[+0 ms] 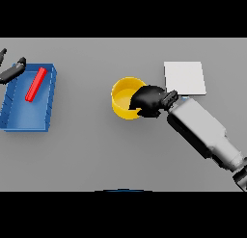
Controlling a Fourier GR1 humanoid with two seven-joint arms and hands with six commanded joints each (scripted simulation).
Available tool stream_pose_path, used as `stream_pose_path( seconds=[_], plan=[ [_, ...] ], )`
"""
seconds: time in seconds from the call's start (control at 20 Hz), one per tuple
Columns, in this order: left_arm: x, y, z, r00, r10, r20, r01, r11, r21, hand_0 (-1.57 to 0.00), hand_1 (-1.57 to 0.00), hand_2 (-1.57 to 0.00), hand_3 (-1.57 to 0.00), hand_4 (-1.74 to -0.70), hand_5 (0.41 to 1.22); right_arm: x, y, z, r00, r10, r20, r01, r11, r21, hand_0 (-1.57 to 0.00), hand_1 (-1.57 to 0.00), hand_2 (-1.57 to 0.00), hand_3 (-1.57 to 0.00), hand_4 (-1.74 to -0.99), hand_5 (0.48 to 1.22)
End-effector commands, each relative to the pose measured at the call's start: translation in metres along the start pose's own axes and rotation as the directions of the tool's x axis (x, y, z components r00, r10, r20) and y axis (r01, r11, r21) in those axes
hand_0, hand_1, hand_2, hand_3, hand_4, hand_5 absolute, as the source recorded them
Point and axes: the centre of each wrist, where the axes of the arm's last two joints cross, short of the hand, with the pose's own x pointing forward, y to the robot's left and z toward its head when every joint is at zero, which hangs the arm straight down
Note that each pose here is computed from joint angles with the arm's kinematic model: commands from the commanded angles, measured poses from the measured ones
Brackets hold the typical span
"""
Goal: Pick up the red beaker and tilt it to pour out 1 green nut into yellow bowl. Pick up the yellow bowl and place it on the metallic measuring scale.
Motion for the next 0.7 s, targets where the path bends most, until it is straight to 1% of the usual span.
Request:
stream_pose_path(
  seconds=[0.0,0.1,0.15,0.2,0.25,0.35,0.45,0.5,0.6,0.65],
  plan=[
    [-0.004,0.0,0.0,1.0,0.001,0.001,-0.001,1.0,0.0,0.0,0.0,0.0,0.0,-0.77,0.706,0.0,-0.006,0.005,1.0,-0.003,-0.006,0.003,1.0,0.001,-1.54,-1.54,-1.45,-1.17,-1.73,1.214],
    [0.001,-0.001,0.0,1.0,-0.002,0.009,0.002,1.0,-0.007,0.0,0.0,0.0,0.0,-0.77,0.705,0.001,-0.017,0.014,1.0,-0.006,-0.029,0.006,1.0,-0.004,-1.55,-1.55,-1.48,-1.16,-1.734,1.216],
    [0.002,-0.001,0.0,1.0,0.004,0.016,-0.004,1.0,-0.01,0.0,0.0,0.0,0.0,-0.78,0.702,0.0,-0.019,0.02,1.0,-0.003,-0.027,0.003,1.0,-0.003,-1.55,-1.55,-1.49,-1.15,-1.735,1.217],
    [0.0,-0.001,0.0,1.0,0.01,0.014,-0.01,1.0,-0.01,0.0,0.0,0.0,0.0,-0.78,0.702,0.001,-0.021,0.023,0.999,0.004,-0.043,-0.004,1.0,-0.011,-1.56,-1.56,-1.45,-1.2,-1.736,1.218],
    [0.001,-0.003,-0.002,1.0,0.016,0.015,-0.016,1.0,-0.012,0.0,0.0,0.0,0.0,-0.78,0.702,0.001,-0.022,0.027,0.998,0.011,-0.068,-0.013,1.0,-0.025,-1.56,-1.56,-1.43,-1.22,-1.737,1.219],
    [0.0,-0.001,0.002,0.999,0.032,0.019,-0.032,0.999,-0.008,0.0,0.0,0.0,0.0,-0.79,0.702,0.002,-0.02,0.038,0.996,0.016,-0.088,-0.019,0.999,-0.03,-1.56,-1.56,-1.47,-1.19,-1.739,1.219],
    [0.004,-0.001,0.0,0.999,0.033,0.019,-0.033,0.999,-0.007,0.0,0.0,0.0,0.0,-0.8,0.704,0.002,-0.016,0.05,0.996,0.013,-0.093,-0.017,0.999,-0.04,-1.57,-1.57,-1.51,-1.18,-1.739,1.219],
    [0.003,-0.002,-0.001,0.999,0.034,0.022,-0.033,0.999,-0.016,0.0,0.0,0.0,0.0,-0.8,0.704,0.0,-0.022,0.055,0.993,0.003,-0.114,-0.01,0.998,-0.061,-1.52,-1.57,-1.52,-1.18,-1.74,1.219],
    [0.005,-0.004,0.002,0.999,0.043,0.021,-0.042,0.999,-0.017,0.0,0.0,0.0,0.0,-0.81,0.71,-0.01,-0.028,0.06,0.984,0.004,-0.179,-0.02,0.996,-0.086,-1.54,-1.57,-1.49,-1.19,-1.74,1.22],
    [0.006,-0.003,0.002,0.999,0.049,0.015,-0.049,0.999,-0.012,0.0,0.0,0.0,0.0,-0.82,0.717,-0.018,-0.031,0.069,0.98,0.001,-0.197,-0.022,0.994,-0.104,-1.54,-1.57,-1.49,-1.18,-1.74,1.22]
  ],
)
